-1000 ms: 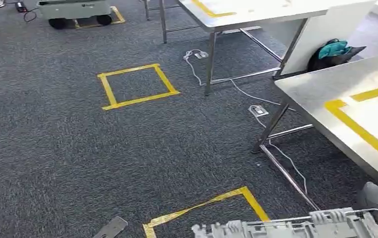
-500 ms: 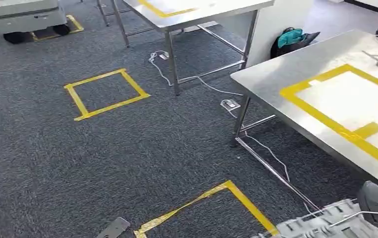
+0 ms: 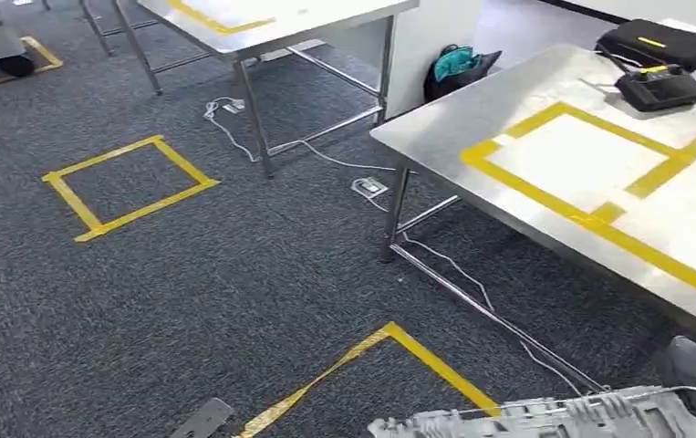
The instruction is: Take the parts from the cabinet and place them on the table.
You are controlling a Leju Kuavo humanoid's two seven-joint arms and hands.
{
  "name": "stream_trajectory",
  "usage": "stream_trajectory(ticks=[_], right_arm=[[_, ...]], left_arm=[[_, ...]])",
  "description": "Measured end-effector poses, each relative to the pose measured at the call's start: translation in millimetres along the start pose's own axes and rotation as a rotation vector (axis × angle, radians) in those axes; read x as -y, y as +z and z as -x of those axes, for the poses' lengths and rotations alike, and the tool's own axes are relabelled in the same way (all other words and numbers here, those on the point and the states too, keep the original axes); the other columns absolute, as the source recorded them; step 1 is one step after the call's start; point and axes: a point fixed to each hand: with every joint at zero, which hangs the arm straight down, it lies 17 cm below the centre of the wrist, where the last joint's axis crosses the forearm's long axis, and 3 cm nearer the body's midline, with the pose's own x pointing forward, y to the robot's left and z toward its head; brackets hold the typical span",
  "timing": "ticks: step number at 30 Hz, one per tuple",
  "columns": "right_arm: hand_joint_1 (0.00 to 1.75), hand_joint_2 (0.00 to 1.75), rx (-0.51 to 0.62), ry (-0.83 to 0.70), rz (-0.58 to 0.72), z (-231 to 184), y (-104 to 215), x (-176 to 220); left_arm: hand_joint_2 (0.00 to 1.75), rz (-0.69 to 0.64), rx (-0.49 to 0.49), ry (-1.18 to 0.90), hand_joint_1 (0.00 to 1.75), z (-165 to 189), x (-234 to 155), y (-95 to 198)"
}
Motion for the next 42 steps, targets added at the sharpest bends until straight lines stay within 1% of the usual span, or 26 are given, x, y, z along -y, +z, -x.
stream_trajectory(ticks=[9, 14, 24, 28, 42], right_arm=[[1.75, 1.75, 0.000, -0.003, 0.002, 0.1, -0.3, -0.3], [1.75, 1.75, -0.001, -0.004, 0.001, 0.2, 0.1, -1.7], [1.75, 1.75, 0.001, -0.009, 0.001, 0.0, 0.5, -1.9], [1.75, 1.75, 0.004, -0.013, -0.003, -0.5, 1.6, -4.5], [1.75, 1.75, 0.006, -0.014, -0.008, -0.6, 2.6, -6.6]], left_arm=[[1.75, -0.002, 0.006, 0.005, 0.00, -4.1, -1.5, -1.8], [1.75, 0.001, -0.005, 0.007, 0.00, 2.8, 0.4, 1.1], [1.75, 0.002, 0.005, 0.012, 0.00, -3.9, -1.6, -1.8], [1.75, 0.004, -0.005, 0.011, 0.00, 2.5, -0.5, 0.7], [1.75, 0.001, -0.001, 0.010, 0.00, 0.0, -2.6, -0.7]])
